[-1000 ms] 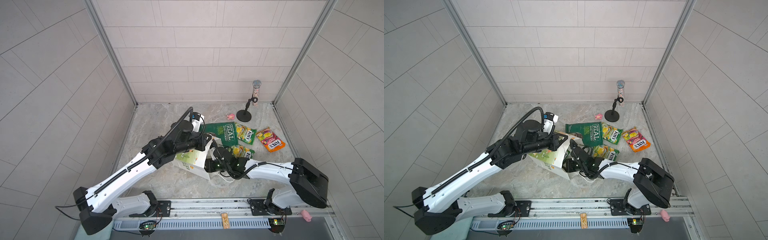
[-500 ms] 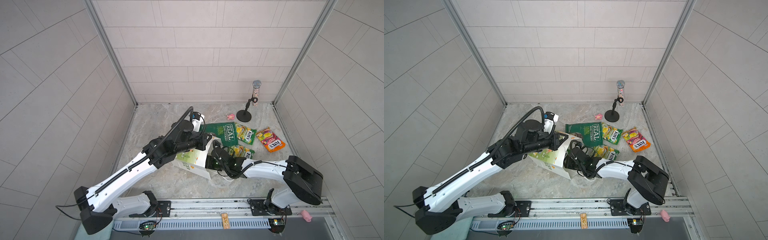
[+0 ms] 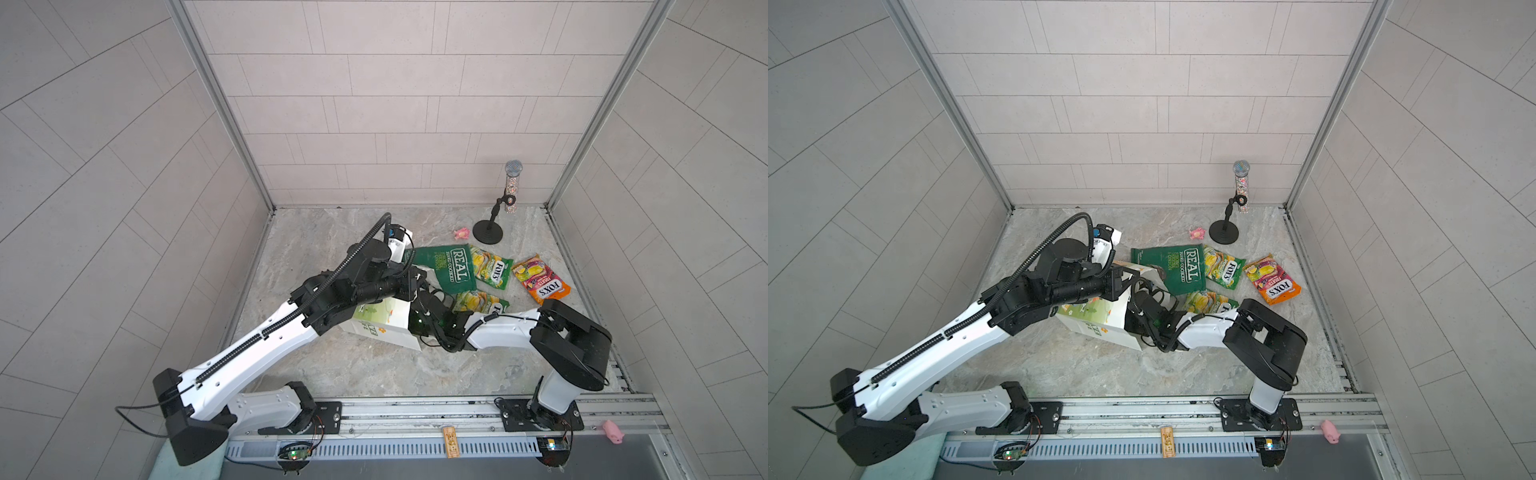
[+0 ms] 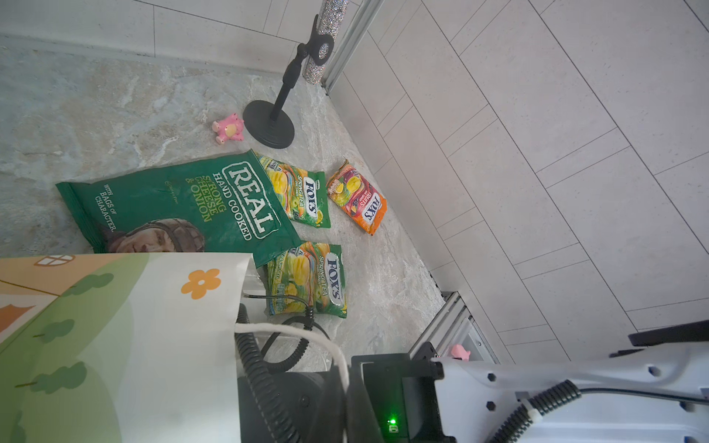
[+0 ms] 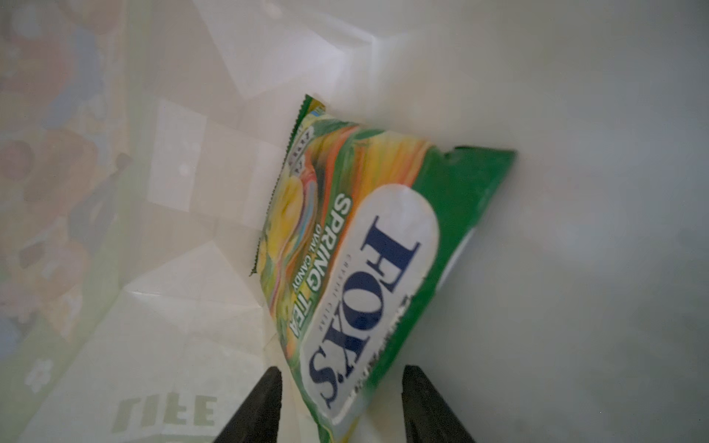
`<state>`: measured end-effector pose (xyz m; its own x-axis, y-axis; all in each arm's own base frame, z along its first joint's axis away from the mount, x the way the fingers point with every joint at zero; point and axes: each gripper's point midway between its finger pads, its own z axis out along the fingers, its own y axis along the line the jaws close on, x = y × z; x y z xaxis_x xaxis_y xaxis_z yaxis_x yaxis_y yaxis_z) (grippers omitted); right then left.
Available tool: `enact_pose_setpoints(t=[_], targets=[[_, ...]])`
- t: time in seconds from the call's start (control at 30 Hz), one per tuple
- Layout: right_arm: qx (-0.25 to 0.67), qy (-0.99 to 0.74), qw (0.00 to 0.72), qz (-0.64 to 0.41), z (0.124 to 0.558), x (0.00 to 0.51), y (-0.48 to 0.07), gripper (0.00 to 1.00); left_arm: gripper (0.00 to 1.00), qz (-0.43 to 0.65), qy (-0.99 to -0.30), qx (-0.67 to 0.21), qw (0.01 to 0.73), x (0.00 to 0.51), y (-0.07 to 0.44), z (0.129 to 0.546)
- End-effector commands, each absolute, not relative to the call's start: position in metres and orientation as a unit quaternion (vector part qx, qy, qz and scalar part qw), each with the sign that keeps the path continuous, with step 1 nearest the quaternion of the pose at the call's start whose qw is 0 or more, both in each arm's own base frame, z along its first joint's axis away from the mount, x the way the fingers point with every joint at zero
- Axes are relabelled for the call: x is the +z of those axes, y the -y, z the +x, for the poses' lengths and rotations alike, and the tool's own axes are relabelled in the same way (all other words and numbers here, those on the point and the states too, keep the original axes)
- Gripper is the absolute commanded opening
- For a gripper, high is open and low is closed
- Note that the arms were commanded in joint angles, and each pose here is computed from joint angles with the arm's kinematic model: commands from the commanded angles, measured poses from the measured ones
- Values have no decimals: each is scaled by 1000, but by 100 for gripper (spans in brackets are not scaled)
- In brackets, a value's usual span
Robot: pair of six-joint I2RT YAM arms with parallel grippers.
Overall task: Take the snacks out of the paper bag
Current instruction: 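Reach the right gripper into the bag and grasp the green Spring Tea packet, then pull the Spring Tea packet out of the bag with the right gripper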
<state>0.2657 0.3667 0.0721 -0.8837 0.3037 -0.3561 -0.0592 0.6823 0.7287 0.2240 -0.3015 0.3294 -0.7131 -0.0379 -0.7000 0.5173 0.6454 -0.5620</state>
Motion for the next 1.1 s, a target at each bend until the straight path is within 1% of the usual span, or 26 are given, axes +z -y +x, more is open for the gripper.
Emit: enact_pose_setpoints(t=[0.0,0.07,0.2,0.3,0.4,0.47,0.5,0.53,0.87,1.07], targets=[[464,-850,242,56,273,99,-396,52,0,148,-819,-418,365,353,307,222],[484,-839,241,52,275,101,-405,52,0,148,-819,-418,365,353,307,222],[486,-839,238,57,279,94,-411,52,0,151,-817,-420,364,355,306,220],[495,-833,242,49,282,95,-419,48,0,152,-817,-418,367,356,303,219],[495,-832,248,35,285,101,-422,26,0,151,-819,-410,371,356,299,219],[481,-839,252,28,284,103,-418,8,0,151,-822,-401,375,355,294,219],[472,-843,257,24,283,104,-414,2,0,150,-825,-393,378,353,291,219],[464,-846,262,20,283,105,-410,0,0,149,-828,-384,380,350,288,220],[404,-869,285,-14,265,126,-364,0,0,135,-857,-291,404,330,253,228],[369,-871,324,-35,254,160,-331,0,0,118,-863,-254,421,327,236,233]])
